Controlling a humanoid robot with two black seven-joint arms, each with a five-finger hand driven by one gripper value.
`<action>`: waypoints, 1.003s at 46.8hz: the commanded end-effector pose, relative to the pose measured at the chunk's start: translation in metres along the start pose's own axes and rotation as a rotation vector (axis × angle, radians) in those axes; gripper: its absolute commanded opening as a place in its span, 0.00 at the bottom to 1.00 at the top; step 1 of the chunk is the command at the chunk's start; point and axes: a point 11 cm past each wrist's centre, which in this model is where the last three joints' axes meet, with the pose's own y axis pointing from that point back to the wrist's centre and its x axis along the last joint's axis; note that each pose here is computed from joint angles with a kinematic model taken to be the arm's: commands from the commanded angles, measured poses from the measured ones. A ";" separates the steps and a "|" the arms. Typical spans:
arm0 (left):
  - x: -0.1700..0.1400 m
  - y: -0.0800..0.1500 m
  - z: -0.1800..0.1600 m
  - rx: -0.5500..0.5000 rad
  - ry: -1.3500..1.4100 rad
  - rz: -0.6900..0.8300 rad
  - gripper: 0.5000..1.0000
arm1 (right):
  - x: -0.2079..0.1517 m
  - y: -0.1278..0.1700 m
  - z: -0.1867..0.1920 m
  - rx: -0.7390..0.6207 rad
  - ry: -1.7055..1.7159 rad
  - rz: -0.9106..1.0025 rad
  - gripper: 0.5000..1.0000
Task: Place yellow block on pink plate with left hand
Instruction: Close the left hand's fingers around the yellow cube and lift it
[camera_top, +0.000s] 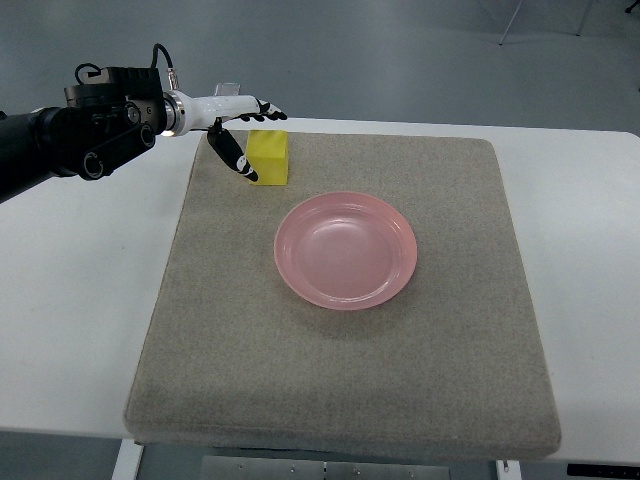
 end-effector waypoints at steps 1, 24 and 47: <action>-0.002 -0.002 0.002 -0.002 0.000 -0.002 0.91 | 0.000 0.000 0.000 0.000 -0.001 0.000 0.85; -0.005 -0.005 -0.006 0.011 0.004 0.024 0.79 | 0.000 0.000 0.000 0.000 -0.001 0.000 0.85; -0.017 -0.012 -0.004 0.006 0.007 0.015 0.55 | 0.000 0.000 0.000 0.000 -0.001 0.000 0.85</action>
